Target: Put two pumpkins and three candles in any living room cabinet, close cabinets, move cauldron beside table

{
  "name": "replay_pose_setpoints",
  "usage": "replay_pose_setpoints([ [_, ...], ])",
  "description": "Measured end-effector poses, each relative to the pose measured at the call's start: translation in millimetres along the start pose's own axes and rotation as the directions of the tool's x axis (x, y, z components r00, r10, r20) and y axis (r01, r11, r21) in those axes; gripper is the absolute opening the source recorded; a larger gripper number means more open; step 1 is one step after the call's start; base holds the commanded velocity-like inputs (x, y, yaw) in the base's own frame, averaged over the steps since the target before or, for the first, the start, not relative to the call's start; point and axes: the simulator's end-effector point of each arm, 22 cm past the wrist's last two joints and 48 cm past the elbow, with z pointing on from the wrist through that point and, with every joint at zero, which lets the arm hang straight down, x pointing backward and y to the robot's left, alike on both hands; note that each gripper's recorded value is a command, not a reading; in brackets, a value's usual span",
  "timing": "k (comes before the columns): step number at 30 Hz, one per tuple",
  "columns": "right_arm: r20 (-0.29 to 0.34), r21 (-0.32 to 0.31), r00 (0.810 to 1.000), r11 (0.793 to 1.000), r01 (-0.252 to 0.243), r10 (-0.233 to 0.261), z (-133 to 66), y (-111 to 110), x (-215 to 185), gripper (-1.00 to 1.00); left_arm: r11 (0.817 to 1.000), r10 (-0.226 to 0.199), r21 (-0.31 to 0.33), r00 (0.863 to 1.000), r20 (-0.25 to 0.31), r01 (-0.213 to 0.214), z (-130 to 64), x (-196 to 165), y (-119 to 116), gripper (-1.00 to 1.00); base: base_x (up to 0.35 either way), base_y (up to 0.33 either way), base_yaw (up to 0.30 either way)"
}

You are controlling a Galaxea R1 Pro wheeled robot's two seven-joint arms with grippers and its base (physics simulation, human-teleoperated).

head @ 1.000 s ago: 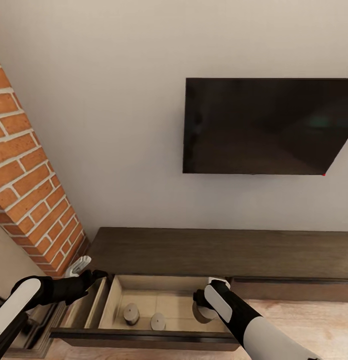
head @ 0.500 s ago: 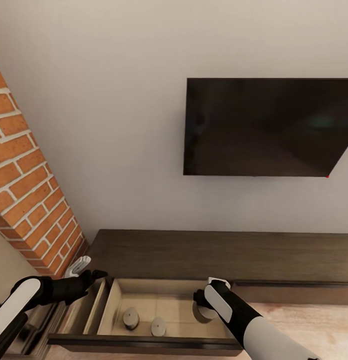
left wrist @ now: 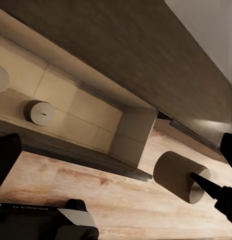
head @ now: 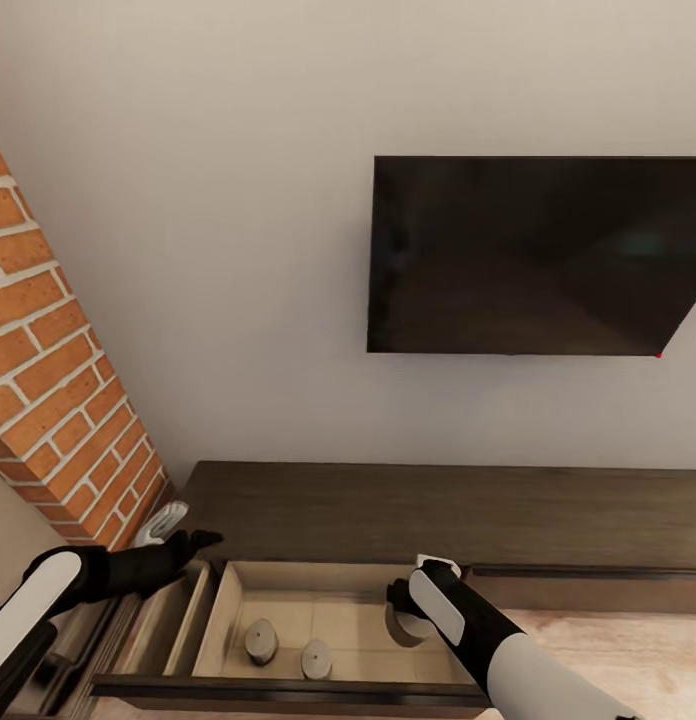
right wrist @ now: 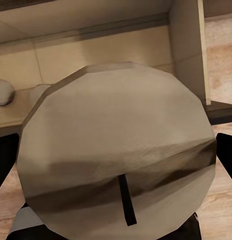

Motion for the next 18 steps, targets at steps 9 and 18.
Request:
replay_pose_setpoints([
  [9, 0.002, -0.003, 1.0, 1.0, 0.002, -0.002, 3.0, 1, -1, -1.0, 0.98, -0.002, 0.195, 0.986, -0.164, 0.035, -10.7, 34, -50, 1.0, 0.0, 0.0, 0.0],
  [18, 0.003, -0.004, 1.0, 1.0, 0.003, -0.003, 10.3, 2, -3, -1.0, 0.901, -0.049, 0.41, 0.974, -0.222, 0.139, -29.2, 32, -99, 1.0, 0.0, 0.0, 0.0],
])
